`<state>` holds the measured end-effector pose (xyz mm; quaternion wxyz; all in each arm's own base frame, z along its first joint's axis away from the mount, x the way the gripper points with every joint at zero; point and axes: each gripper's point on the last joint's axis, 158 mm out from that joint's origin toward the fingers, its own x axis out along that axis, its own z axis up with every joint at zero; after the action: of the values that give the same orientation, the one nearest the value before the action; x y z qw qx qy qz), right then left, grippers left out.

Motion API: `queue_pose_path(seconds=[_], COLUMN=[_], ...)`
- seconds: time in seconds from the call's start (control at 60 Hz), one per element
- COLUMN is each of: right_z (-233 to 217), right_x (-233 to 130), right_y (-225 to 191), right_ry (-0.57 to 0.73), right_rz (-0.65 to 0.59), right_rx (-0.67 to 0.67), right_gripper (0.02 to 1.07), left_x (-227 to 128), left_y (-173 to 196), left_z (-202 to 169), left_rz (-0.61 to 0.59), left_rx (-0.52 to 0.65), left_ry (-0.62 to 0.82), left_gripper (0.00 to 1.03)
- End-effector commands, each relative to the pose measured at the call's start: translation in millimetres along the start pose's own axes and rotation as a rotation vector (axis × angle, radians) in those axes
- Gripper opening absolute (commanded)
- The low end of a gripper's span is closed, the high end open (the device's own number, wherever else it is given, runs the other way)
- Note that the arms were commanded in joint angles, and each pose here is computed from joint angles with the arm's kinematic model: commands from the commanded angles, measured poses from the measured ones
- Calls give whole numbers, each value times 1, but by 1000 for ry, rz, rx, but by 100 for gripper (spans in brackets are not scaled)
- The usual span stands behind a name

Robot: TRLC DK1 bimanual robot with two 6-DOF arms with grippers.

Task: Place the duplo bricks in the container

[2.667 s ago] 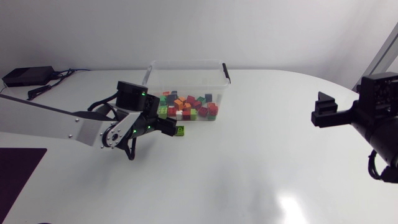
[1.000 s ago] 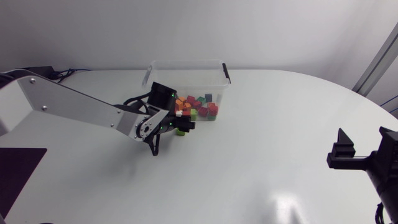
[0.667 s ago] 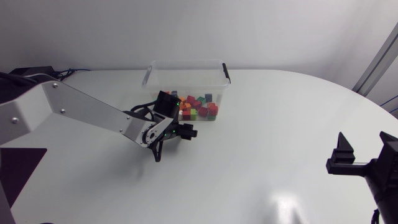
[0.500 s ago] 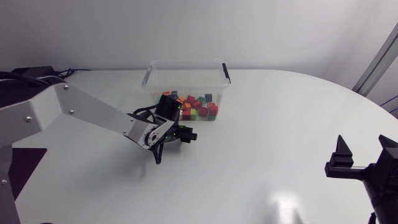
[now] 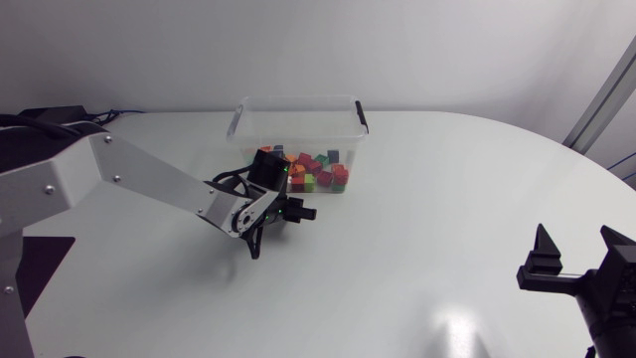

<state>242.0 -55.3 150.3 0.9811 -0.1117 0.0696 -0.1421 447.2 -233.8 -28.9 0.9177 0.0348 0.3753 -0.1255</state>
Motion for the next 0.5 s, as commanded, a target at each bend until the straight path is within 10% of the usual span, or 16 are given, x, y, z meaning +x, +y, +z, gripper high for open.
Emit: queue_pose_path(seconds=[0.0, 0.483], right_z=[-7, -7], right_x=[1, 1], right_y=[1, 1], right_ry=[14, 13], right_rz=[0, 0], right_rx=[16, 17], right_gripper=[102, 102], left_x=[2, -138], left_y=[1, 28], left_z=[-6, 104], left_rz=[7, -3], left_rx=[17, 19], left_ry=[9, -246], left_gripper=[34, 32])
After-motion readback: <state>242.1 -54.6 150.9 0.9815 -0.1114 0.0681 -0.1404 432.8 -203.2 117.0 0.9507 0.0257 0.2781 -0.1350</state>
